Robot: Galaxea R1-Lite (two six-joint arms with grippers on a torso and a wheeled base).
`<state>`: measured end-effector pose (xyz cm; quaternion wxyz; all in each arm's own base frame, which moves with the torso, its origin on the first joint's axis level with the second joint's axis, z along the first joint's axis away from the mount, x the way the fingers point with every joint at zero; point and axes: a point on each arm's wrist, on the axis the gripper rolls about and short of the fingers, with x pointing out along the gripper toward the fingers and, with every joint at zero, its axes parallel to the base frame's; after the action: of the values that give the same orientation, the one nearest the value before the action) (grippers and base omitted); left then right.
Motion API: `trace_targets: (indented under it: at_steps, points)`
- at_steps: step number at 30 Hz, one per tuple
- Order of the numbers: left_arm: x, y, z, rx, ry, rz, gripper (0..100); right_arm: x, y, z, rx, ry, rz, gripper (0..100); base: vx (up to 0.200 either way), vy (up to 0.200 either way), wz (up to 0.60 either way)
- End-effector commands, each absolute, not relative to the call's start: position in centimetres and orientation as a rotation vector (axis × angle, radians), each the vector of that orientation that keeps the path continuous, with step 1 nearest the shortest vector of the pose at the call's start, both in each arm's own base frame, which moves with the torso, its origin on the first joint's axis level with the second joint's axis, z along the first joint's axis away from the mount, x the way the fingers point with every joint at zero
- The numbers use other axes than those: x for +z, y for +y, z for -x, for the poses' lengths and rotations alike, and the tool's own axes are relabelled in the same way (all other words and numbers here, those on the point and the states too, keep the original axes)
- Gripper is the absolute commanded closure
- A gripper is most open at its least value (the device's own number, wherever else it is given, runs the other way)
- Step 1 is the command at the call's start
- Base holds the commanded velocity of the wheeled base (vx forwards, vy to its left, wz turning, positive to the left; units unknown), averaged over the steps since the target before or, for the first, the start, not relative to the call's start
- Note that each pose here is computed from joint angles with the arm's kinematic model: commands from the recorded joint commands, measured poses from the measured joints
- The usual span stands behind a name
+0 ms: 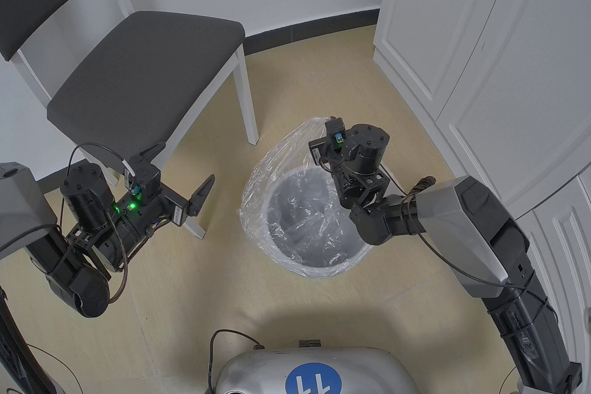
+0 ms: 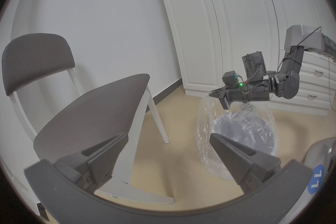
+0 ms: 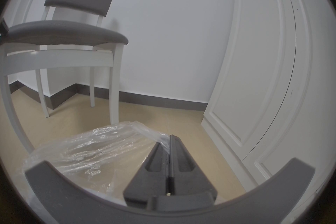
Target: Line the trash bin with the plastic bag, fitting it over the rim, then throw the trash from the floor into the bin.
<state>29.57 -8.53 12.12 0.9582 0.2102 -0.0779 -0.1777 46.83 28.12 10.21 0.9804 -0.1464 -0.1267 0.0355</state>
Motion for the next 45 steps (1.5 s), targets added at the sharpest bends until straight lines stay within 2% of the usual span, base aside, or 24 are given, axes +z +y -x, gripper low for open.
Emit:
trace_targets:
  at_steps: [1,8,30,31,36,41,45]
  points:
    - [12.0,-8.5,-29.5,-0.362,-0.154,-0.427,0,9.8,28.3,-44.9,0.113,-0.177,0.341,100,0.000,0.000,0.00]
    - [12.0,-8.5,-29.5,-0.362,-0.154,-0.427,0,8.8,27.5,-44.9,0.112,-0.123,0.370,100,0.000,0.000,0.00]
    - [11.9,-8.6,-29.7,-0.362,-0.152,-0.427,0,8.9,27.3,-46.3,0.091,-0.149,0.350,100,0.000,0.000,0.00]
    - [11.9,-8.6,-29.7,-0.362,-0.152,-0.427,0,9.0,27.3,-46.2,0.091,-0.149,0.350,0,0.000,0.000,0.00]
    - [11.9,-8.6,-29.6,-0.363,-0.152,-0.427,0,10.3,27.0,-45.8,0.109,-0.161,0.340,0,0.000,0.000,0.00]
    - [11.7,-8.7,-29.6,-0.370,-0.146,-0.428,0,12.9,25.4,-42.8,0.187,-0.079,0.383,0,0.000,0.000,0.00]
    - [11.5,-8.9,-29.5,-0.380,-0.141,-0.439,0,16.0,23.7,-39.8,0.241,-0.001,0.302,0,0.000,0.000,0.00]
